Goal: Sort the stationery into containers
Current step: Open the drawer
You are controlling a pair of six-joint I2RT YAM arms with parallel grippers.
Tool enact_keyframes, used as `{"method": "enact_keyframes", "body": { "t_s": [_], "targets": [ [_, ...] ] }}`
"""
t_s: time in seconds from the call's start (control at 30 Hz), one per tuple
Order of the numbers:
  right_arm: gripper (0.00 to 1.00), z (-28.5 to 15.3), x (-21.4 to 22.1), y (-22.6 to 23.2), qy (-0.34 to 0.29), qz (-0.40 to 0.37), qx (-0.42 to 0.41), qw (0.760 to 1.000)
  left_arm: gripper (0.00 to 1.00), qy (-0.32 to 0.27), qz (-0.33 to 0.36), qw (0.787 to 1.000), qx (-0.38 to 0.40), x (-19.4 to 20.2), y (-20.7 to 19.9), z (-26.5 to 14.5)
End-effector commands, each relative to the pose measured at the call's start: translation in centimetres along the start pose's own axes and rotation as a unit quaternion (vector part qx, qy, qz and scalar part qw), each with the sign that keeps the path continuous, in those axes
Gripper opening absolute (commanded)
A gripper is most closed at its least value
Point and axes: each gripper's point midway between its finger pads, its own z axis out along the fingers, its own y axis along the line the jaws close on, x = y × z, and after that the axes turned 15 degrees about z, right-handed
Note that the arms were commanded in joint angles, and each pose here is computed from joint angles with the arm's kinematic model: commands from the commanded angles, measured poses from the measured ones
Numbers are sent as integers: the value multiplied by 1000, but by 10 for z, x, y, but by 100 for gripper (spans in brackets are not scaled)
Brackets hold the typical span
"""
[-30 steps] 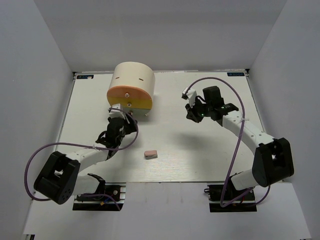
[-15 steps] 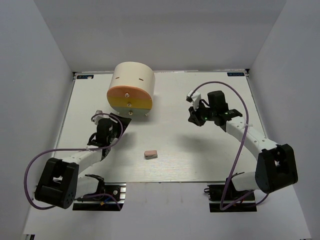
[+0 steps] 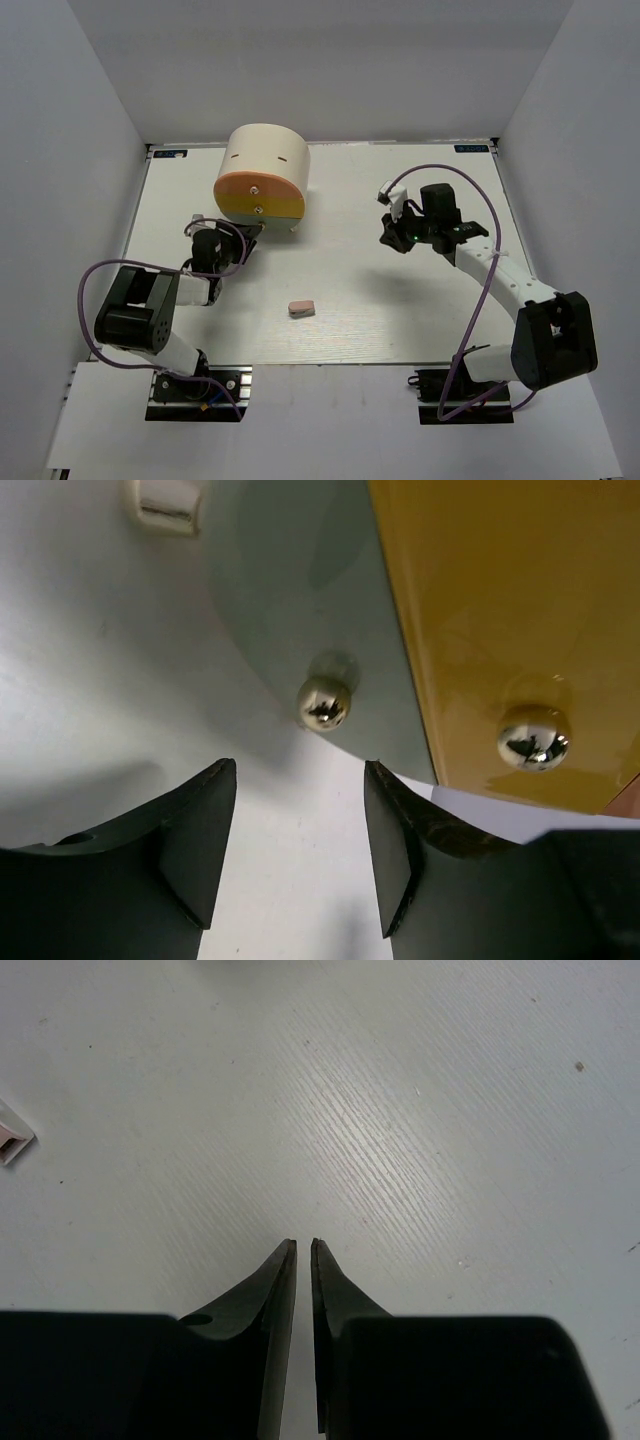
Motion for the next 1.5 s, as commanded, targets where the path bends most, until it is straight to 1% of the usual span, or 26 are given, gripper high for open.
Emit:
{"method": "enact_keyframes", "body": {
  "t_s": [0.0, 0.03, 0.1, 0.2, 0.27, 0.3, 0.33, 0.37, 0.47, 0.7, 0.8, 0.87, 0.9, 0.97, 1.07, 1.13, 1.3, 1.43, 1.47],
  "targets": [
    [17, -2, -14, 1, -23, -7, -6, 1000, 63, -25, 18, 998, 55, -22, -29, 7],
    [17, 0, -13, -1, -20, -5, -5, 1000, 63, -28, 20, 997, 68, -25, -36, 8],
    [17, 1, -11, -2, -16, -4, -5, 1000, 63, -30, 18, 997, 63, -27, -32, 13],
    [17, 3, -11, -4, -14, -2, -6, 1000, 62, -30, 20, 997, 71, -30, -37, 16],
    [17, 3, -14, -5, -15, -3, -6, 1000, 62, -24, 18, 998, 64, -25, -30, 20],
    [17, 3, -13, -9, -14, 1, -1, 1000, 60, -24, 19, 997, 70, -27, -35, 21],
    [17, 3, -16, -7, -15, -3, -4, 1000, 60, -20, 18, 998, 65, -24, -31, 23],
    [17, 5, -13, -8, -10, -1, -5, 1000, 57, -23, 19, 997, 69, -26, -33, 25],
    [17, 6, -15, -8, -11, -3, -5, 1000, 55, -22, 19, 997, 68, -25, -31, 27],
    [17, 9, -17, -9, -9, -2, -8, 1000, 52, -19, 19, 997, 71, -24, -31, 30],
    [17, 10, -17, -10, -7, -1, -9, 1000, 49, -20, 18, 998, 65, -23, -27, 32],
    [17, 10, -18, -10, -8, -2, -9, 1000, 45, -17, 17, 998, 61, -21, -24, 33],
    [17, 10, -18, -10, -8, -1, -9, 1000, 45, -17, 17, 998, 61, -21, -24, 33],
    [17, 11, -17, -10, -6, -1, -11, 1000, 41, -20, 18, 998, 65, -23, -26, 35],
    [17, 10, -16, -11, -6, 1, -9, 1000, 38, -17, 17, 998, 61, -20, -22, 38],
    [17, 10, -16, -10, -5, 0, -10, 1000, 38, -22, 19, 997, 69, -23, -25, 37],
    [17, 10, -14, -11, -4, 1, -9, 1000, 29, -20, 18, 998, 65, -21, -22, 39],
    [17, 11, -15, -9, -5, 1, -12, 1000, 28, -22, 19, 997, 69, -21, -25, 32],
    [17, 10, -16, -9, -6, -1, -10, 1000, 27, -15, 18, 997, 68, -17, -22, 30]
  ]
}}
